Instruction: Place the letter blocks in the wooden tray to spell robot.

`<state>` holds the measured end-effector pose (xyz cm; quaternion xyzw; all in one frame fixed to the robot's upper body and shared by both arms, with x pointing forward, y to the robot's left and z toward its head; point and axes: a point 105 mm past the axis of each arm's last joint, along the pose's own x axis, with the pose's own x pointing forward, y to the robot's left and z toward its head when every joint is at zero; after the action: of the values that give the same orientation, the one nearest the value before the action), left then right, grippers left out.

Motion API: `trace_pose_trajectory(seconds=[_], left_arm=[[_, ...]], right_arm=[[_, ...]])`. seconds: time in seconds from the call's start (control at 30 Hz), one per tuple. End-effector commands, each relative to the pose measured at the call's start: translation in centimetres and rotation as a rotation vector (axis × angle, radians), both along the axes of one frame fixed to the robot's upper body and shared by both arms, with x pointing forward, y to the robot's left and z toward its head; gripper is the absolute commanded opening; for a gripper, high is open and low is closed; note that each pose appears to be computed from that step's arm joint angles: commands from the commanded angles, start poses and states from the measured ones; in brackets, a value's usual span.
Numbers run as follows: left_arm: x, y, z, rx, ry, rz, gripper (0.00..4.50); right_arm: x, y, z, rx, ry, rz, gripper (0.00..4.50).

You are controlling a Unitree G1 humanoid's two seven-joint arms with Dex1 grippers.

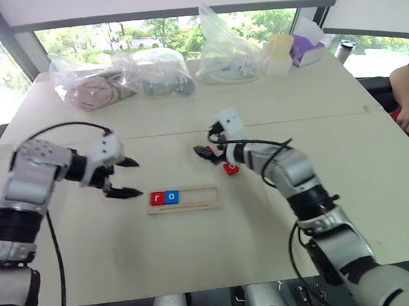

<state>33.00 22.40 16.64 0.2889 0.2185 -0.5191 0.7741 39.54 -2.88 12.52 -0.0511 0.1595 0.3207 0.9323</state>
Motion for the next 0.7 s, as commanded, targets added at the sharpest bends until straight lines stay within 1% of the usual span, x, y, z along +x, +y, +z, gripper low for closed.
trace_pose_trajectory(seconds=[0.03,0.13,0.17,0.27,0.47,0.5,0.57,0.63,0.67,0.7], left_arm=[[-1.0,0.9,3.9,-0.076,-0.055,0.042,4.45],[-3.0,0.8,5.4,-0.146,-0.044,0.074,4.45],[-3.5,0.7,5.6,-0.161,-0.041,0.089,4.45],[-4.8,0.6,5.3,-0.177,-0.036,0.132,4.45],[-5.5,-0.1,4.8,-0.229,-0.051,0.199,4.45],[-5.6,-0.3,4.5,-0.234,-0.049,0.203,4.49],[-5.6,-0.7,3.9,-0.234,-0.045,0.205,4.5],[-5.4,-1.0,3.7,-0.233,-0.044,0.201,4.5],[-5.4,-1.2,3.7,-0.237,-0.042,0.195,4.5],[-5.3,-1.4,3.6,-0.242,-0.041,0.187,4.5]], right_arm=[[0.8,0.6,-0.2,-0.026,-0.012,-0.033,4.5],[1.5,-0.3,-1.0,-0.108,-0.026,-0.098,4.5],[1.6,-0.6,-1.1,-0.14,-0.04,-0.109,4.5],[1.4,-1.2,-1.5,-0.167,-0.031,-0.131,4.5],[0.3,-1.0,-1.9,-0.169,0.011,-0.131,4.5],[0.0,-0.6,-2.0,-0.16,0.018,-0.129,4.24],[-0.6,-0.1,-2.3,-0.145,0.028,-0.123,3.57],[-0.8,0.1,-2.3,-0.14,0.027,-0.123,2.55],[-0.7,0.1,-2.2,-0.139,0.02,-0.126,2.13],[-0.6,0.1,-1.9,-0.133,0.006,-0.134,1.58]])
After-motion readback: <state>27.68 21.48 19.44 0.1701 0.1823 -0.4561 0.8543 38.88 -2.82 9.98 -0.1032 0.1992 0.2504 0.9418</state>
